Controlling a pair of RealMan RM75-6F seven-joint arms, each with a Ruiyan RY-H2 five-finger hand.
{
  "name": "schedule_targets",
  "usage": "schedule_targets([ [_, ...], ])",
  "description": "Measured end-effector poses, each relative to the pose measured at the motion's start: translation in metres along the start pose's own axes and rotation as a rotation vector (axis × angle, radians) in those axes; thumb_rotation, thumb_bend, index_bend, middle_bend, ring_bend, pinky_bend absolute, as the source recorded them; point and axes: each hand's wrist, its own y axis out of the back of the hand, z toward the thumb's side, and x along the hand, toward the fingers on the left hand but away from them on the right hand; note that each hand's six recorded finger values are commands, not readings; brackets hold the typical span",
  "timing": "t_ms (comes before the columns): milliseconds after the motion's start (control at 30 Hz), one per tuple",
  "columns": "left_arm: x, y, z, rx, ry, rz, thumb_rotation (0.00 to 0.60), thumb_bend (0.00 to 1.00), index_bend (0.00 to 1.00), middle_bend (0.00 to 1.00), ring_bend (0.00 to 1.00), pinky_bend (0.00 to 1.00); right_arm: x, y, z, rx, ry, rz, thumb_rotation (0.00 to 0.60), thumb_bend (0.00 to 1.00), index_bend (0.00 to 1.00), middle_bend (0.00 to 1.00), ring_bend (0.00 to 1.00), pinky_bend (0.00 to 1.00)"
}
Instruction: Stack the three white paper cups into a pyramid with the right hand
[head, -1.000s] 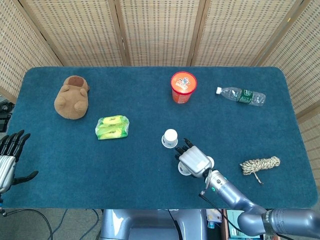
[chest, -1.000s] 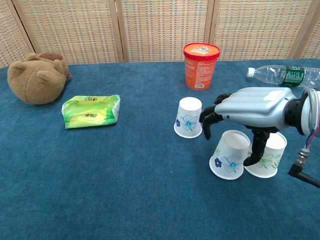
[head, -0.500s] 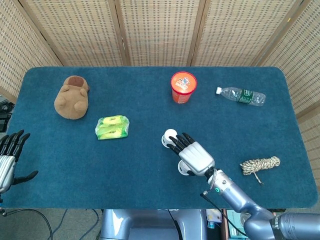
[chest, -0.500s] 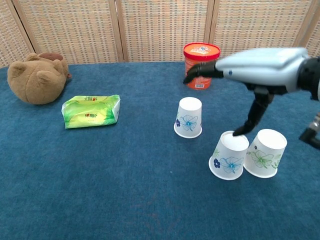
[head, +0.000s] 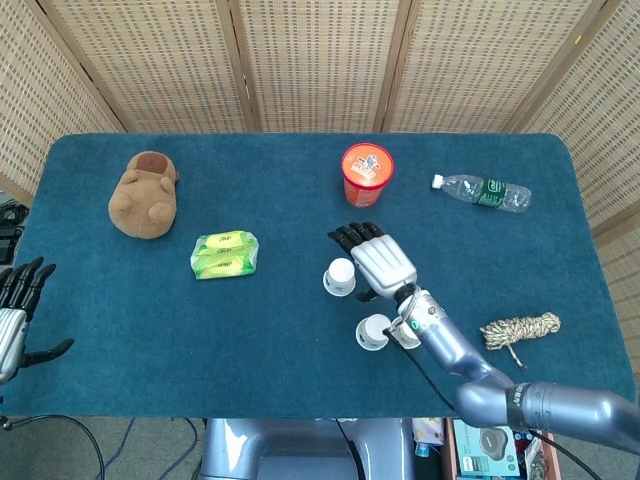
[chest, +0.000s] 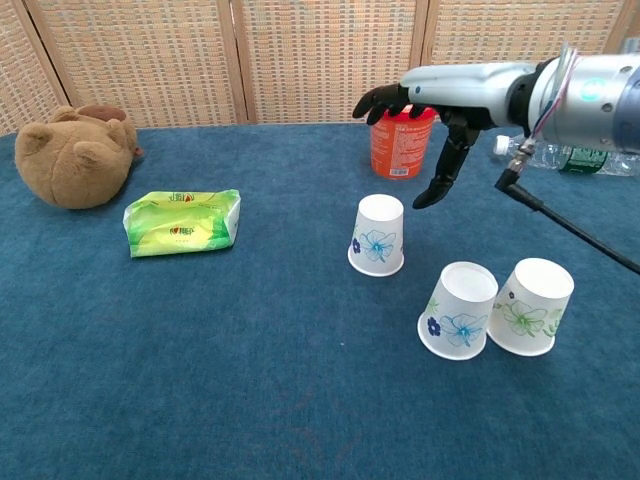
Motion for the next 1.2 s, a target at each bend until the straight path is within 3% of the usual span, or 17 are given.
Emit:
schedule_targets([
  [300,0.004,-0.002,-0.005,-0.005,0.016,-0.014,0.6,0.07,0.0,0.0,0.0,0.0,-0.033,-0.033,-0.003,-0.025,-0.039,0.067,0.6,0.13,0.19,0.31,0.22,0.27],
  [567,0.007,-0.003,-0.007,-0.006,0.026,-0.019,0.6,0.07,0.0,0.0,0.0,0.0,-0.045,-0.049,-0.007,-0.024,-0.061,0.095,0.6,0.19,0.35,0.46,0.38,0.39],
  [800,0.008,-0.002,-0.009,-0.008,0.031,-0.018,0.6,0.07,0.0,0.0,0.0,0.0,-0.05,-0.051,-0.008,-0.047,-0.064,0.061,0.6,0.34,0.48,0.57,0.47,0.48],
  [1200,0.007,-0.003,-0.005,-0.001,0.019,-0.018,0.6,0.08,0.0,0.0,0.0,0.0,-0.035,-0.029,-0.002,-0.079,-0.03,0.018,0.6,0.34,0.48,0.57,0.47,0.48],
])
